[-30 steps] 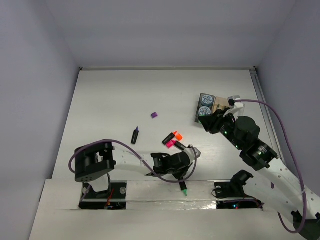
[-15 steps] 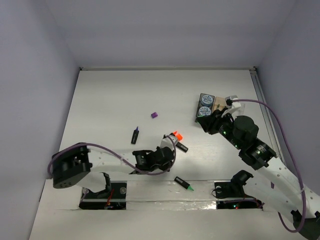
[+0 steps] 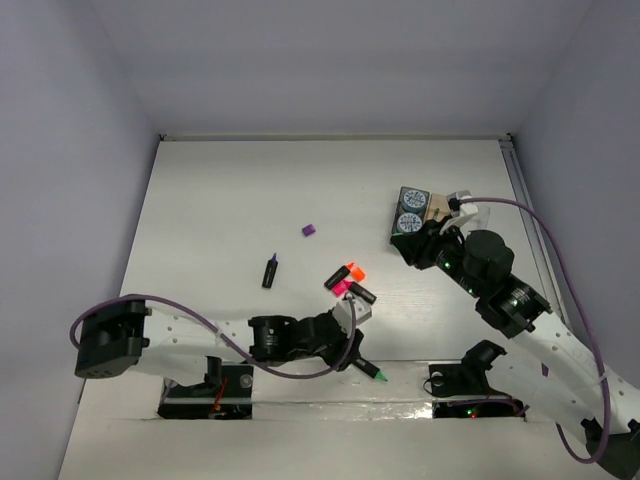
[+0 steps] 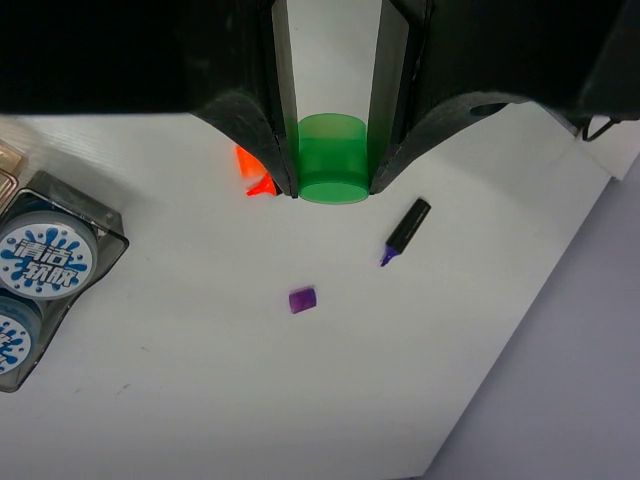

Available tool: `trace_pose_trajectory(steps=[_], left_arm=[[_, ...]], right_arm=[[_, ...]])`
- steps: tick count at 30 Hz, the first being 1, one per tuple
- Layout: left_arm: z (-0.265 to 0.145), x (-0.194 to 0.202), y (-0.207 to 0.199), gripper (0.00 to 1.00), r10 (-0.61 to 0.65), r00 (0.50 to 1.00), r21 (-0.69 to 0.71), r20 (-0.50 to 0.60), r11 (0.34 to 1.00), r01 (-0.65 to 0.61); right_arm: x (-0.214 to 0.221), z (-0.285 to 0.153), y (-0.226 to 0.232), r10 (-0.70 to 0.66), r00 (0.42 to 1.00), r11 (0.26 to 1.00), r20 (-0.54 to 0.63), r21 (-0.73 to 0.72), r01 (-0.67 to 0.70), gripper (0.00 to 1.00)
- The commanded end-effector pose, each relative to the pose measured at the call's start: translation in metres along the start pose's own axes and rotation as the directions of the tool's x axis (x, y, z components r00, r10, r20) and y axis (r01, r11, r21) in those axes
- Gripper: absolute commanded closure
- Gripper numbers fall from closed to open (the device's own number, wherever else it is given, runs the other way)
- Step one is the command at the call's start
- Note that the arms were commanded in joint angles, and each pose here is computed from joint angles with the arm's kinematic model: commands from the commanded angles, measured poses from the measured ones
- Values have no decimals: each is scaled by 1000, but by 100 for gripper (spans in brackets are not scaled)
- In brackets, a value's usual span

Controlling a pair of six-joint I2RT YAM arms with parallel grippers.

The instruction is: Sort the stationery into containers

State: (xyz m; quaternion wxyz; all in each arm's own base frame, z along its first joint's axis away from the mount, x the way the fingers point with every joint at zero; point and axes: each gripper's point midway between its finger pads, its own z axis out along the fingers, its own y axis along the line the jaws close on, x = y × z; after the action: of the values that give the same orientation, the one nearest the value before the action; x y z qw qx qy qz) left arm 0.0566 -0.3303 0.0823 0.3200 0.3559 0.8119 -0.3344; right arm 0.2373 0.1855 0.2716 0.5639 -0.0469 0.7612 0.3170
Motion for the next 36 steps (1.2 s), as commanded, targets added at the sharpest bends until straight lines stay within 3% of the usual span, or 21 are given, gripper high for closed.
trace_pose_trajectory(steps=[1,6,15,36], left_arm=[[4,-4,-15,60,111,994,6,-17,994,-111],[16,-2,-21,50,179,983,-10,-35,984,-179],[35,14,-32,49,284,952,5,-110,958,-286],[45,31,-34,42,374,899,33,-227,926,-377]], right_arm=[[-16,1,7,-5,998,1000,55,-30,6,81],[-17,-2,6,-6,998,1000,59,-25,7,81],[-17,-7,5,-7,998,1000,62,-22,9,81],[-20,-11,6,-17,998,1000,60,-23,18,81]])
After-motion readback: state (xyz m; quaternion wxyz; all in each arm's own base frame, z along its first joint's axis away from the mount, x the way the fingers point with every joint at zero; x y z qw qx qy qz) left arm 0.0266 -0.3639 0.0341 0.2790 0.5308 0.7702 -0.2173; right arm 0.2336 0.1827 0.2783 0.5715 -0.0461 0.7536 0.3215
